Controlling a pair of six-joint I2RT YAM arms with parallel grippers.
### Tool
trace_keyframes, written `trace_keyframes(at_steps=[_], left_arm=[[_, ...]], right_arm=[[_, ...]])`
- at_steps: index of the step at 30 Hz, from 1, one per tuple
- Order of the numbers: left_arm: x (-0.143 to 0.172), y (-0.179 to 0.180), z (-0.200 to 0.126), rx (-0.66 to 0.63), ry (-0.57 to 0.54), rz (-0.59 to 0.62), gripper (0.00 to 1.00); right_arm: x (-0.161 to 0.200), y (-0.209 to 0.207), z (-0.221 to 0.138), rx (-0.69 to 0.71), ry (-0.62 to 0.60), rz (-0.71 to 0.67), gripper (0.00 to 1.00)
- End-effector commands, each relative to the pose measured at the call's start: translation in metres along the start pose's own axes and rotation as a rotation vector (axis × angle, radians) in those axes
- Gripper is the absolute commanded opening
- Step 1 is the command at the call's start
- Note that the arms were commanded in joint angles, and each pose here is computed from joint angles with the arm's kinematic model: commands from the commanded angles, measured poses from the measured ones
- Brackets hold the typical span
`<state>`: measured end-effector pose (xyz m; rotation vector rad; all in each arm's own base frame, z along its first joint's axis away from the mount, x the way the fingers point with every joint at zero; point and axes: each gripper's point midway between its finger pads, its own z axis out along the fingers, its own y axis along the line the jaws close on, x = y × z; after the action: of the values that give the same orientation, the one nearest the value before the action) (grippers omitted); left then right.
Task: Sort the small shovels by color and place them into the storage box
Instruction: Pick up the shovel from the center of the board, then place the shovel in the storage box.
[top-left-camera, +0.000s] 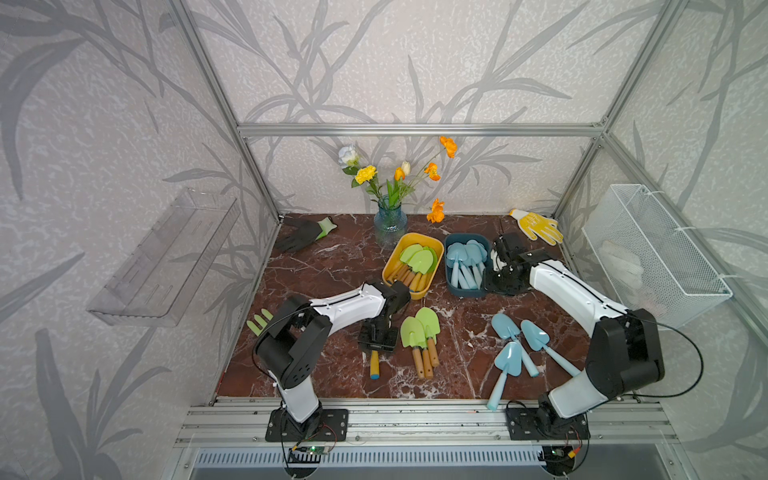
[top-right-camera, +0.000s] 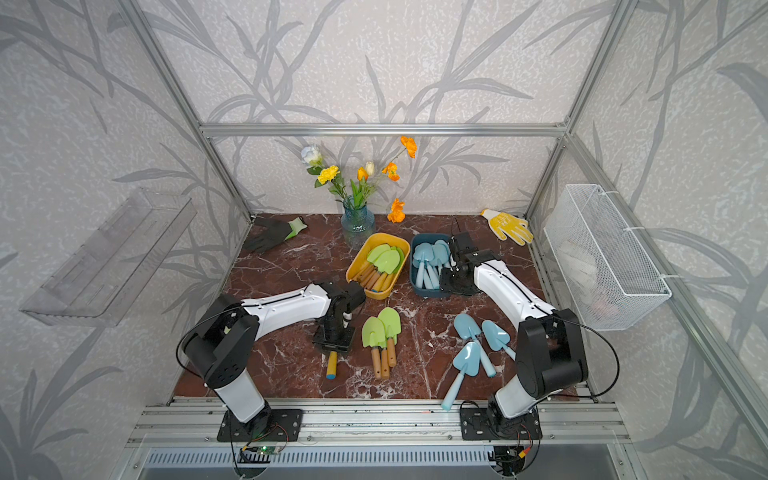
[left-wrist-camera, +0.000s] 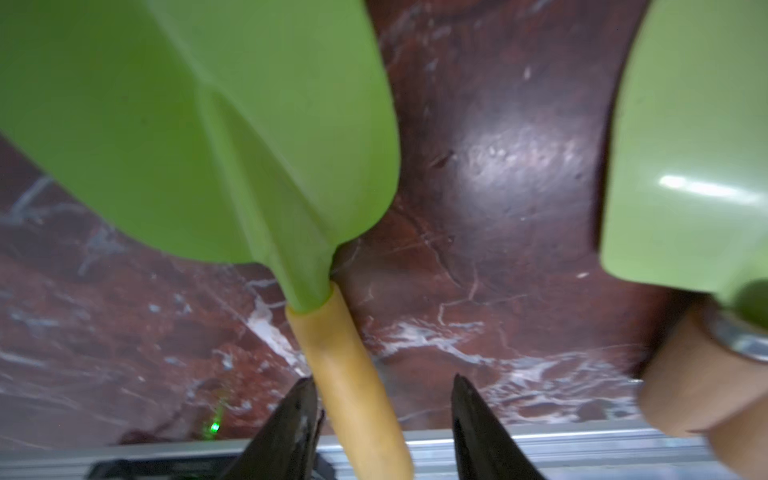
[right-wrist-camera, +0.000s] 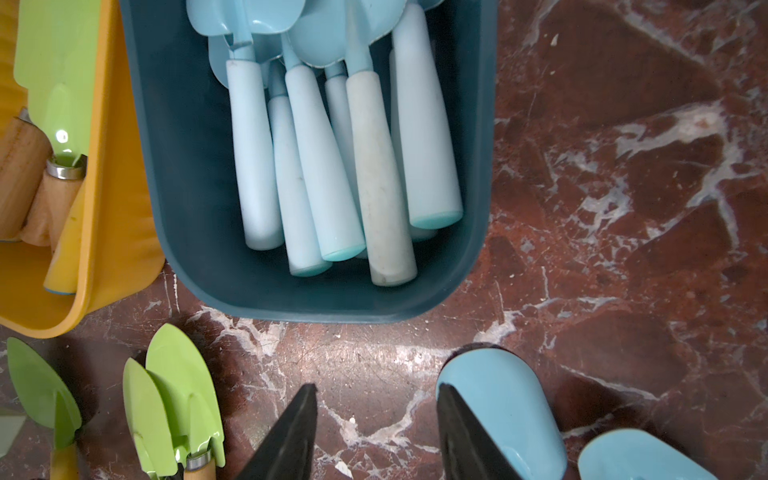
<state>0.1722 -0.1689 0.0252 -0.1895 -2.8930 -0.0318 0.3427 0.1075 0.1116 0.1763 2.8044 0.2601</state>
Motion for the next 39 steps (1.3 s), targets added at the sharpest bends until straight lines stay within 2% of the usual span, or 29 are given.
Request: trace_keyframes(at_steps=[1, 5, 6, 9, 14, 17, 20, 26, 31, 34, 39], left_arm=[[0.007, 0.01, 0.016, -0.035, 0.025, -0.064, 0.31], [0.009, 0.035, 0.011, -0.158, 0.0, -0.104, 0.02], [0.007, 0.039, 0.005, -0.181, -0.019, -0.107, 0.0], [-0.006, 0.044, -0.025, -0.222, -0.103, -0.101, 0.0], [-0.028, 0.048, -0.104, -0.278, -0.268, -0.069, 0.0], [-0.049, 0.044, -0.143, -0.269, -0.345, -0.042, 0.0], [-0.082, 0.026, -0.162, -0.226, -0.382, 0.041, 0.0], [-0.16, -0.006, -0.172, -0.259, -0.429, 0.182, 0.0], [-0.214, -0.029, -0.168, -0.183, -0.488, 0.16, 0.0], [-0.233, -0.046, -0.168, -0.129, -0.521, 0.167, 0.0], [-0.248, -0.054, -0.137, -0.098, -0.476, 0.166, 0.0]], right_arm=[[0.0, 0.005, -0.004, -0.011, 0.013, -0.019, 0.48], [0.0, 0.007, -0.005, -0.019, 0.007, -0.019, 0.48], [0.0, 0.007, -0.005, -0.02, 0.004, -0.017, 0.48], [-0.002, 0.01, -0.006, -0.032, -0.004, -0.009, 0.48], [-0.004, 0.015, -0.007, -0.052, -0.019, -0.006, 0.48], [-0.007, 0.015, -0.011, -0.05, -0.036, -0.007, 0.48], [-0.007, 0.012, -0.014, -0.038, -0.049, -0.009, 0.48], [-0.003, 0.003, -0.023, -0.008, -0.067, -0.009, 0.48], [0.003, -0.01, -0.031, 0.024, -0.086, 0.014, 0.48], [0.005, -0.015, -0.034, 0.035, -0.089, 0.026, 0.48], [0.012, -0.021, -0.036, 0.055, -0.084, 0.037, 0.48]])
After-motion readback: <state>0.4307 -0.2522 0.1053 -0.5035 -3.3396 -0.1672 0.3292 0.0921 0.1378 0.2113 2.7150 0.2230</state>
